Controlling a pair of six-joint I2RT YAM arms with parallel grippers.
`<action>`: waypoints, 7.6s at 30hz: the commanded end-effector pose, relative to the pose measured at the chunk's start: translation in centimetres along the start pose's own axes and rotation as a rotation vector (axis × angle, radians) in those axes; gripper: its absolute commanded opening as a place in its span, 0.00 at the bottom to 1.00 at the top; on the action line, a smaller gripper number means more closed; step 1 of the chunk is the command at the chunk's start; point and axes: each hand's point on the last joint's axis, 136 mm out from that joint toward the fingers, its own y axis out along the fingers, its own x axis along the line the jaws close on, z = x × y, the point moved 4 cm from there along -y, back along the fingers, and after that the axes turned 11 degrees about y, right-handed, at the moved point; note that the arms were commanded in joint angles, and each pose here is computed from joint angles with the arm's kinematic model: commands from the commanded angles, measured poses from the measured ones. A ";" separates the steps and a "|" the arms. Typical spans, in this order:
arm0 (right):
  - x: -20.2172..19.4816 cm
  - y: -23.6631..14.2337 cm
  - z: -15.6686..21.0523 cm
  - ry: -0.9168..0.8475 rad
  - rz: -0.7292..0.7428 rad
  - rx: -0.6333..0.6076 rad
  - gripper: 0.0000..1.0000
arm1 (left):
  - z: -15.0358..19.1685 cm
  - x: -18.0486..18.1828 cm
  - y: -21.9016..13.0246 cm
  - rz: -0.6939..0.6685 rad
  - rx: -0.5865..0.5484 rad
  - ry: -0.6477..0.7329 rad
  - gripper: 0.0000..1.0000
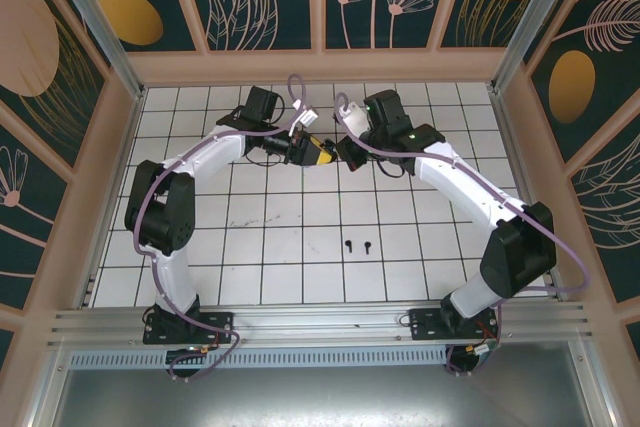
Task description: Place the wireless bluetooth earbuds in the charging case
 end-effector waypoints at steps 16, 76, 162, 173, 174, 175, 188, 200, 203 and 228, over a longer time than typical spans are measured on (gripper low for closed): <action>0.6 -7.9 2.0 0.233 0.009 -0.167 0.51 | -3.3 -0.6 -2.3 -0.155 -0.127 0.152 0.00; 2.9 6.6 23.8 0.571 0.481 0.429 0.38 | -5.6 -9.9 -9.0 -0.753 -0.776 0.719 0.00; 12.7 -10.4 -5.7 0.096 -0.059 -0.544 0.17 | -3.3 -12.2 -2.8 -0.501 -0.634 1.037 0.00; 12.6 -9.3 -5.0 0.117 -0.055 -0.511 0.16 | -3.7 -12.8 -3.0 -0.480 -0.646 1.029 0.00; 12.6 -9.2 -4.8 0.117 -0.055 -0.506 0.16 | -3.8 -12.8 -3.0 -0.478 -0.647 1.028 0.00; 12.5 -9.1 -4.7 0.120 -0.054 -0.503 0.16 | -3.8 -12.8 -3.0 -0.476 -0.648 1.027 0.00; 12.3 -8.0 -3.3 0.138 -0.048 -0.462 0.16 | -4.3 -13.1 -3.1 -0.463 -0.665 1.003 0.00; 11.7 -9.5 -3.6 0.159 -0.023 -0.518 0.16 | -4.5 -12.7 -2.9 -0.449 -0.649 0.974 0.00; 12.0 -10.3 -4.5 0.163 -0.031 -0.550 0.16 | -4.3 -12.4 -2.7 -0.446 -0.636 0.969 0.00; 12.6 -12.0 -4.2 0.186 -0.099 -0.572 0.15 | -4.0 -11.7 -2.0 -0.421 -0.592 0.938 0.00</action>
